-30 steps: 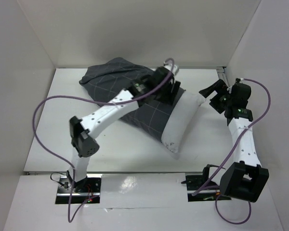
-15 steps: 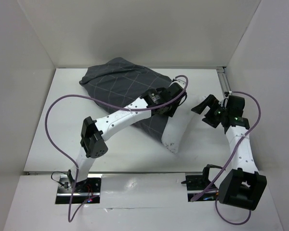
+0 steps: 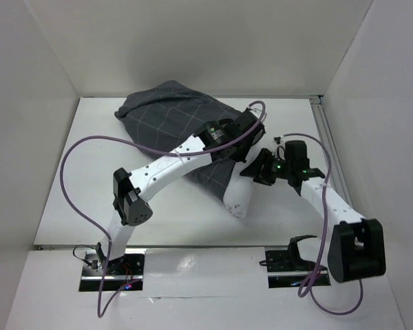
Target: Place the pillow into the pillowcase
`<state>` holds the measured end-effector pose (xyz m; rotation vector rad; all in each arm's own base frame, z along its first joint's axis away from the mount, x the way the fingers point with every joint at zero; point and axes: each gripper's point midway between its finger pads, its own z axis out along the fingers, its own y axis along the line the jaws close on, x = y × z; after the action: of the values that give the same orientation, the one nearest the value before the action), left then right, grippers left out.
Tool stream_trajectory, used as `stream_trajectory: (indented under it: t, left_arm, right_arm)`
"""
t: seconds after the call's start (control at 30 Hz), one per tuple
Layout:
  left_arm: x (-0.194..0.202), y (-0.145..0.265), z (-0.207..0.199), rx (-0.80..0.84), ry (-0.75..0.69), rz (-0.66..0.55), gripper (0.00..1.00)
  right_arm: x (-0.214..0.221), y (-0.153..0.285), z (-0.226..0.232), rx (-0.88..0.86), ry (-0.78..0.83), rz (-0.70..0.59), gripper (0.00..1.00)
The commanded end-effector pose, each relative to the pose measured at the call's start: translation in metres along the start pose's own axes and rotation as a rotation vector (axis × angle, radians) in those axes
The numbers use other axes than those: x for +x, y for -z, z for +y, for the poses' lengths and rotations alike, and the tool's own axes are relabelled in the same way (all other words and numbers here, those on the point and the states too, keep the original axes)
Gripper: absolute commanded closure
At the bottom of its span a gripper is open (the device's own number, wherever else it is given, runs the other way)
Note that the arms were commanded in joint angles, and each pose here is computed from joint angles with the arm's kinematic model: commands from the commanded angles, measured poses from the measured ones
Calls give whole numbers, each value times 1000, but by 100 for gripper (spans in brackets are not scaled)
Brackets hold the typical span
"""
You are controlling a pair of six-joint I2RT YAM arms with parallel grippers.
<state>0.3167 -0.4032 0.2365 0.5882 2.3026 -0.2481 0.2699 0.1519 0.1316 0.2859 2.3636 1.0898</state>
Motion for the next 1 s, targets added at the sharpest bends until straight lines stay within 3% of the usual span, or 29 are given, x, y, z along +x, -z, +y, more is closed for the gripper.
stream_trajectory:
  t: [0.0, 0.07, 0.2, 0.3, 0.4, 0.43, 0.57, 0.73, 0.9, 0.97]
  left_arm:
    - [-58, 80, -40, 307, 17, -176, 100]
    - [-67, 109, -65, 487, -4, -200, 100]
    - [-113, 185, -79, 748, 0, -374, 100]
    - [-136, 210, -67, 892, 36, -444, 100]
    - [-140, 197, -77, 985, 58, -391, 100]
    - [-144, 191, -79, 1003, 71, -391, 100]
    - [-134, 178, -101, 1149, 90, -298, 100]
    - [-116, 169, -115, 1196, 103, -231, 100]
    - [-97, 157, -110, 1081, 145, -203, 100]
    - [-81, 142, -105, 993, 175, -155, 78]
  right_arm:
    - [-52, -14, 79, -209, 122, -110, 66]
    - [-78, -3, 103, -231, 152, -165, 100]
    - [-137, 74, 157, -302, 249, -413, 100]
    - [-135, 90, 153, -276, 236, -447, 100]
    - [-98, 59, 133, -314, 113, -369, 100]
    - [-66, 26, 109, -287, 50, -288, 100]
    - [-28, -31, 80, -273, -41, -236, 100]
    - [-19, -50, 64, -228, -71, -214, 100]
    - [-35, -31, 60, -184, -36, -269, 100]
    - [-41, -20, 66, -183, -8, -298, 100]
